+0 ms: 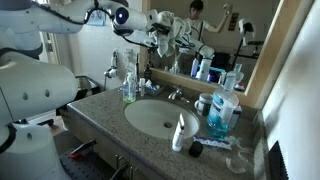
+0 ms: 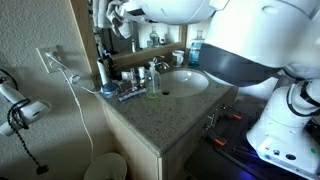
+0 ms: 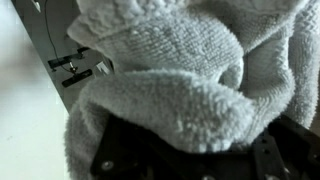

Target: Use the towel to wipe the mirror

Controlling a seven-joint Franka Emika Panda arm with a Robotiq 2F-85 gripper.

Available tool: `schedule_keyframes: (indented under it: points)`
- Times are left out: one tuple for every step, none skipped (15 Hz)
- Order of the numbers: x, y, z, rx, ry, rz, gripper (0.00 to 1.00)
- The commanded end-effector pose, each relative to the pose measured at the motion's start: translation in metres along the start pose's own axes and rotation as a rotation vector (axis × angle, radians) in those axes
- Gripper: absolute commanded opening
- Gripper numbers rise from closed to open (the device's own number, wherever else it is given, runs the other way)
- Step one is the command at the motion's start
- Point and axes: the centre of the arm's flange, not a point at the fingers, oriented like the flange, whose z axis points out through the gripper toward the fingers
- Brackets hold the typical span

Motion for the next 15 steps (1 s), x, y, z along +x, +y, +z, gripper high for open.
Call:
schedule_keyframes:
  points:
    - [0.006,0.014,-0.004,-0.115,0.026,-0.055,0.04]
    - [0.003,0.018,-0.003,-0.145,0.008,-0.071,0.05]
    - [0.001,0.022,-0.002,-0.169,-0.008,-0.086,0.05]
    - [-0.004,0.026,-0.001,-0.187,-0.033,-0.103,0.04]
    - [-0.010,0.029,0.001,-0.196,-0.062,-0.123,0.04]
    - [-0.016,0.031,0.004,-0.193,-0.098,-0.136,0.04]
    - [-0.023,0.031,0.005,-0.178,-0.142,-0.145,0.04]
    - [-0.027,0.030,0.006,-0.146,-0.185,-0.143,0.04]
    - [-0.032,0.028,0.008,-0.114,-0.219,-0.135,0.04]
    - [-0.033,0.025,0.009,-0.067,-0.243,-0.117,0.04]
    - [-0.034,0.022,0.009,-0.033,-0.265,-0.105,0.04]
    - [-0.034,0.019,0.010,0.010,-0.277,-0.084,0.04]
    - [-0.032,0.016,0.009,0.033,-0.280,-0.068,0.04]
    - [-0.030,0.013,0.008,0.049,-0.281,-0.056,0.04]
    - [-0.027,0.011,0.006,0.062,-0.266,-0.045,0.04]
